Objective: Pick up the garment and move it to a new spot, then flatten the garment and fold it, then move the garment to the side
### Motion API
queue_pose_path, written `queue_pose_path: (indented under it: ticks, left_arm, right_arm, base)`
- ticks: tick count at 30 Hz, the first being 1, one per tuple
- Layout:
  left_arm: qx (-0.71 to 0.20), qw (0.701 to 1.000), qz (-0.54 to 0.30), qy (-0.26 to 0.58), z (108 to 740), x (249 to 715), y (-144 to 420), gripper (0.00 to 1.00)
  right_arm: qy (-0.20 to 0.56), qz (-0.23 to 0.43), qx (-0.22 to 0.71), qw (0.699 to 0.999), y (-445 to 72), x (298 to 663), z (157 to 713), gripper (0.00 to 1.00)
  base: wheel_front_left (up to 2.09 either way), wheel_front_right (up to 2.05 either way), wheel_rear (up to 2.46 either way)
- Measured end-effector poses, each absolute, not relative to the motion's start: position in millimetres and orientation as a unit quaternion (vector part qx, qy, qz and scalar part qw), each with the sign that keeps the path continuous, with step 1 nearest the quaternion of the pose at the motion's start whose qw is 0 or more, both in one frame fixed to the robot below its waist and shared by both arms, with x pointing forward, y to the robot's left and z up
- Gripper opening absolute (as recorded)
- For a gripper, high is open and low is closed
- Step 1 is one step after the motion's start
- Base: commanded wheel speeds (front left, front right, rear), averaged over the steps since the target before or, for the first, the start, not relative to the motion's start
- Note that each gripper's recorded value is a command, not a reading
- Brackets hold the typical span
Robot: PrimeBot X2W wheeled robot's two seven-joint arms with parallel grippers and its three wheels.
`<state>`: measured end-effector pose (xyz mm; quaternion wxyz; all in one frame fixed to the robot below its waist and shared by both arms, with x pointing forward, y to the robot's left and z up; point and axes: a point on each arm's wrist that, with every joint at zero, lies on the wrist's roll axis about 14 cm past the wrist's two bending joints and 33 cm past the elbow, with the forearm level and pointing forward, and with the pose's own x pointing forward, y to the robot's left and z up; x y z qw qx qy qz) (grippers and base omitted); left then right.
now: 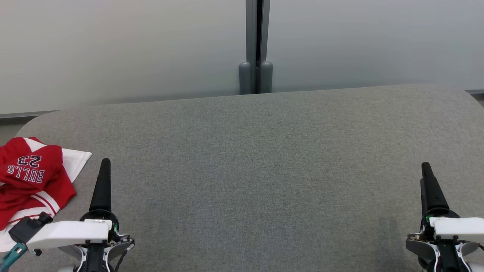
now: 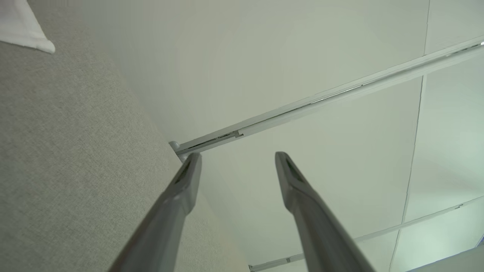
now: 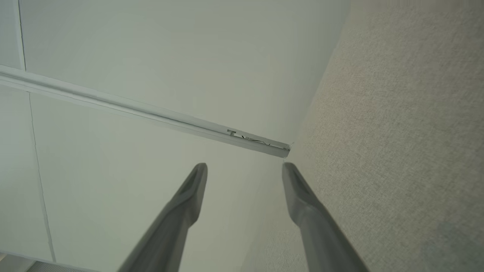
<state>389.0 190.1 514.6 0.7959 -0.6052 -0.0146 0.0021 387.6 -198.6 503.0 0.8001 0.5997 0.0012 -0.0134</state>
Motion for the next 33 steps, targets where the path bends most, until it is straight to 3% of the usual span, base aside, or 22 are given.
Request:
queue_pose_path:
  ticks: [16,33]
  left_arm:
    - [-0.457,0.888,-0.02,-0.049,539.7,389.2,185.7,1.0]
    - [-0.335,0.939,-0.03,-0.063,544.8,383.3,179.4,1.0]
  right_arm:
    - [-0.012,0.016,0.452,0.892,-190.3,390.0,518.3,1.0]
    - [-0.022,0.045,0.339,0.939,-177.6,389.7,526.6,1.0]
  base:
    - [0.0,0.0,0.0]
    - [0.0,0.0,0.0]
